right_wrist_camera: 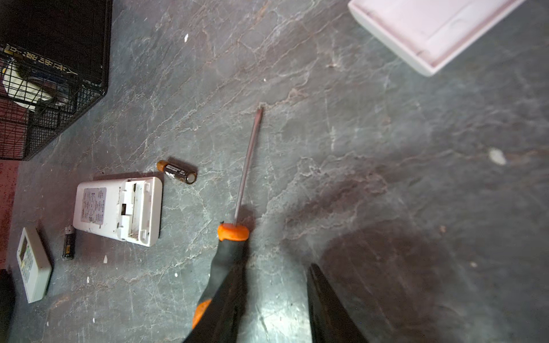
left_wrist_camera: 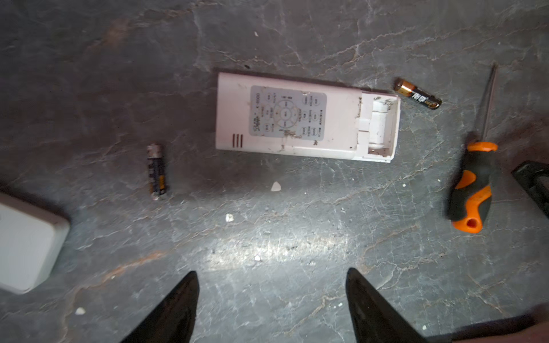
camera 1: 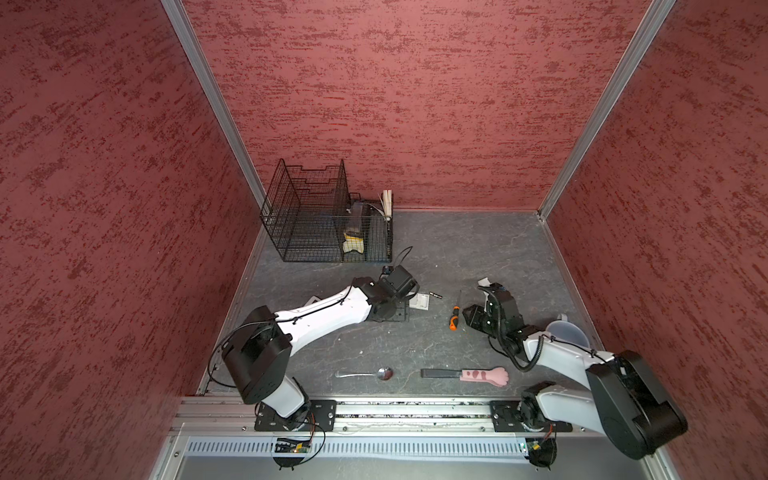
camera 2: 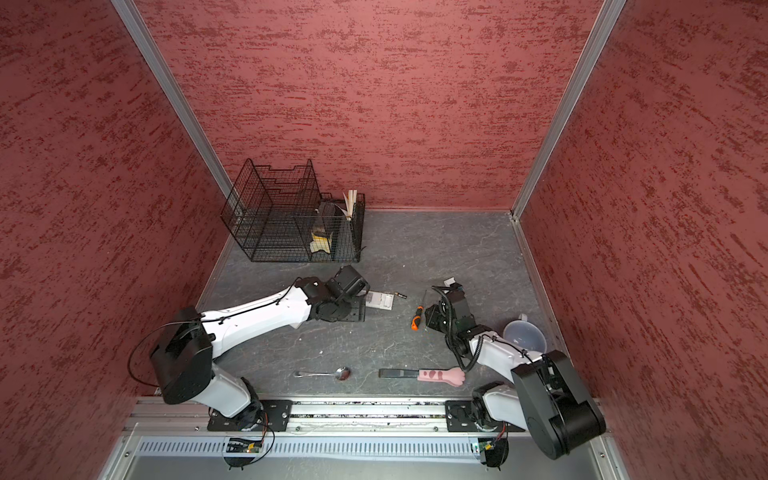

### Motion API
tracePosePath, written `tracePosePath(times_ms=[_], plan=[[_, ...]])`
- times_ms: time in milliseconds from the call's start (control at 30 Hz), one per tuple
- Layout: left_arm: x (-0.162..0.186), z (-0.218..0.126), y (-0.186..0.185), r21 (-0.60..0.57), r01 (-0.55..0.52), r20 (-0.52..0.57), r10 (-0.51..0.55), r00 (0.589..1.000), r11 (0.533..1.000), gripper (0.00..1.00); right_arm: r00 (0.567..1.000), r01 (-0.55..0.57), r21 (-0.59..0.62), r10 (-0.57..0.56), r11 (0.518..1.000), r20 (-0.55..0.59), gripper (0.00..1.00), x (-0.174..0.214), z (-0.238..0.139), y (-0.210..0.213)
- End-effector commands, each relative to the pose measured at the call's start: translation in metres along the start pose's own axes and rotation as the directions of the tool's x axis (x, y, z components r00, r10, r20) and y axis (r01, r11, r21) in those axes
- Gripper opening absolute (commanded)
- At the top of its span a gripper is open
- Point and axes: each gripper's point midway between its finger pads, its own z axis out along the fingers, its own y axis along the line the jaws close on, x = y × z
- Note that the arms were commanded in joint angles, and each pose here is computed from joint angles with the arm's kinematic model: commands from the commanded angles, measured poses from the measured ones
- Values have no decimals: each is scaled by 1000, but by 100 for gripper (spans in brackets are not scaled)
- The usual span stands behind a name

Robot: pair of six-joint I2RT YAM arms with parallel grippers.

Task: Unload the batteries from the remote control
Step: 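Release the white remote with the left gripper while the right gripper lifts the screwdriver away, then drop the screwdriver with the right gripper while the left gripper grasps the LCD remote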

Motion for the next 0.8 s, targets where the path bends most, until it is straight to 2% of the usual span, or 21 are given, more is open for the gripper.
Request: tracePosePath(times_ms=[0, 133, 300, 533, 767], plan=[[6, -14, 45, -111, 90, -15, -92, 996, 990, 79, 1000, 17, -8, -17, 1000, 12, 40, -6, -3, 4], [10, -20, 93, -194, 205, -14, -211, 977, 959, 82, 999, 31, -34, -30, 999, 29, 41, -13, -8, 14], [6, -20, 142, -286, 345, 8, -358, 934, 894, 83, 998, 51, -85, -48, 995, 44, 43, -25, -17, 32], [2, -16, 183, -392, 439, 42, -460, 887, 809, 84, 995, 87, -117, -80, 989, 63, 48, -36, -33, 48], [-5, 5, 195, -415, 484, 28, -521, 853, 770, 84, 991, 124, -120, -116, 985, 70, 50, -44, -37, 56]])
